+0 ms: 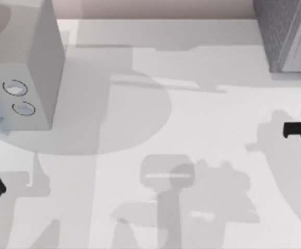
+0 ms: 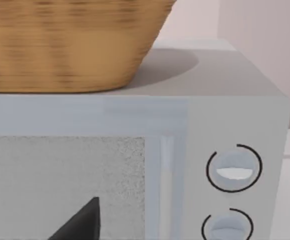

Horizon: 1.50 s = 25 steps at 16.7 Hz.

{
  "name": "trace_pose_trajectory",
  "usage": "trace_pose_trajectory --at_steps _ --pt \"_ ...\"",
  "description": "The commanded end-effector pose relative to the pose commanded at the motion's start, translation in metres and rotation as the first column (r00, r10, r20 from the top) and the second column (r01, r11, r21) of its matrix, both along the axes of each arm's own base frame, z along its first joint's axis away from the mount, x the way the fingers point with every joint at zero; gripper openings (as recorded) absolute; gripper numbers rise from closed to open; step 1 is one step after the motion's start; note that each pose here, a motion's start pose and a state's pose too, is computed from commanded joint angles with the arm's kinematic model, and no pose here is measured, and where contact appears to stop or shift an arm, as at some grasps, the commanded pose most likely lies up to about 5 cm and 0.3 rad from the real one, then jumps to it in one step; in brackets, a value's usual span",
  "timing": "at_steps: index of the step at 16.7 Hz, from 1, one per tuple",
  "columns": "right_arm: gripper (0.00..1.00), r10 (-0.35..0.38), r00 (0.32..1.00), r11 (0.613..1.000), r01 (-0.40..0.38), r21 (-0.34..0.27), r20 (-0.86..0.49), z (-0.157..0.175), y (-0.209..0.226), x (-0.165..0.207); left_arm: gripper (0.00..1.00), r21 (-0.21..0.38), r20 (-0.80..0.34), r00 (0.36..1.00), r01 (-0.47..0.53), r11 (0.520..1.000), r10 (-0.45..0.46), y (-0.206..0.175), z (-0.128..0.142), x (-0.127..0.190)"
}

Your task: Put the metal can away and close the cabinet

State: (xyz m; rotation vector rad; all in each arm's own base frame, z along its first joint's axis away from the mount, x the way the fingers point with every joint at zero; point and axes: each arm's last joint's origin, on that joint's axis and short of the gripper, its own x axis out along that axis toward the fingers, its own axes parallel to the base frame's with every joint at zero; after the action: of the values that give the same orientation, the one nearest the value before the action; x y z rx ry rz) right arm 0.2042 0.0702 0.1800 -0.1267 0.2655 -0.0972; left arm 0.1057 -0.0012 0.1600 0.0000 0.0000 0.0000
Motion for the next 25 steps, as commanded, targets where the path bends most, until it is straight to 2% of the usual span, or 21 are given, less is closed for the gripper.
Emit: trace_pose_trajectory --at_steps 7,12,17,21,25 --pt "0.0 -0.021 0.997 0.999 0.024 0.029 -0.08 -0.021 -0.049 -0.046 1.0 0.0 0.0 1.0 0.0 1.0 0.0 0.0 0.0 0.0" --pt "0.0 -0.027 0.998 0.997 0.032 0.07 -0.064 -0.033 -0.065 -0.069 1.0 0.0 0.0 1.0 0.0 1.0 0.0 0.0 0.0 0.0" --pt "0.0 -0.009 0.997 0.995 0.002 0.104 0.07 -0.033 -0.072 -0.086 1.0 0.0 0.0 1.0 0.0 1.0 0.0 0.0 0.0 0.0" --pt "0.0 0.049 0.974 0.991 -0.075 0.113 0.223 -0.024 -0.072 -0.096 1.0 0.0 0.0 1.0 0.0 1.0 0.0 0.0 0.0 0.0" --pt "0.0 0.079 0.96 0.987 -0.112 0.112 0.267 -0.02 -0.071 -0.099 1.0 0.0 0.0 1.0 0.0 1.0 0.0 0.0 0.0 0.0"
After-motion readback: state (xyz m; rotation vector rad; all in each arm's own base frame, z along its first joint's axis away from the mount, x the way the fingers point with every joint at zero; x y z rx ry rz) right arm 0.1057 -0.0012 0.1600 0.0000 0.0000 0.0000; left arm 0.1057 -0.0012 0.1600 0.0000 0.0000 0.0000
